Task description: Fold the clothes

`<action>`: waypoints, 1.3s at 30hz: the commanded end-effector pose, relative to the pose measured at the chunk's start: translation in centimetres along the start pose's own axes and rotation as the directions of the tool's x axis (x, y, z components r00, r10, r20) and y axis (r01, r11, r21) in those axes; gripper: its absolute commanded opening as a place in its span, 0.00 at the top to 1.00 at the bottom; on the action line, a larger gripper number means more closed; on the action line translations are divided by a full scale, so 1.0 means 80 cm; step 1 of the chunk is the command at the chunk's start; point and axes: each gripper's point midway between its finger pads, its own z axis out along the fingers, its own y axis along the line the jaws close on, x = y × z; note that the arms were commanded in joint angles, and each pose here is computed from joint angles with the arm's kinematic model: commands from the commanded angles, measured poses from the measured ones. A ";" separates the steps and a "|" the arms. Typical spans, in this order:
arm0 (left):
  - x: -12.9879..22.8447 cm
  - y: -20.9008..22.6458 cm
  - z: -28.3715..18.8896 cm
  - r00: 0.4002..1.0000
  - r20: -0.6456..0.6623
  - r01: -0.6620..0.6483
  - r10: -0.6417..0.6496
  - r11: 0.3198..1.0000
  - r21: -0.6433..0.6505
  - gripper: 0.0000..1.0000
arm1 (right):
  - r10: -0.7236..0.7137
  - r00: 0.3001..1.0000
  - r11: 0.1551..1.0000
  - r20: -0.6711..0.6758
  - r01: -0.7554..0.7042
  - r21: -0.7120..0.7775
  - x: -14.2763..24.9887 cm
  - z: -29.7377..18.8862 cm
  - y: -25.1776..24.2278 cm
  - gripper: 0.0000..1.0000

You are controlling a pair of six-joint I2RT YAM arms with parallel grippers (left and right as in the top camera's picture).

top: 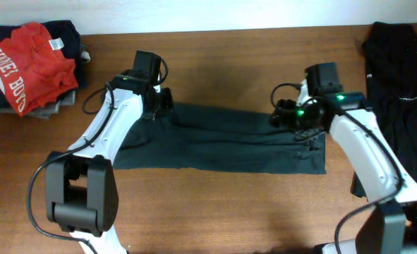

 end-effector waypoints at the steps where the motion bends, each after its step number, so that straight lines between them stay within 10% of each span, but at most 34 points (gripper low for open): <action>1: 0.012 -0.009 0.024 0.997 -0.071 -0.004 0.007 0.999 0.043 0.99 | -0.015 0.999 1.000 -0.047 0.015 0.002 0.010 0.023 0.007 0.24; 19: -0.005 0.033 -0.003 1.000 0.011 0.018 -0.016 0.988 -0.153 0.99 | -0.006 0.996 1.000 -0.088 0.008 0.030 0.016 0.040 -0.001 0.22; 39: 0.007 0.016 0.059 0.997 -0.066 0.044 -0.049 0.997 -0.071 0.99 | 0.000 0.995 0.999 -0.104 0.004 0.038 0.021 0.040 -0.004 0.17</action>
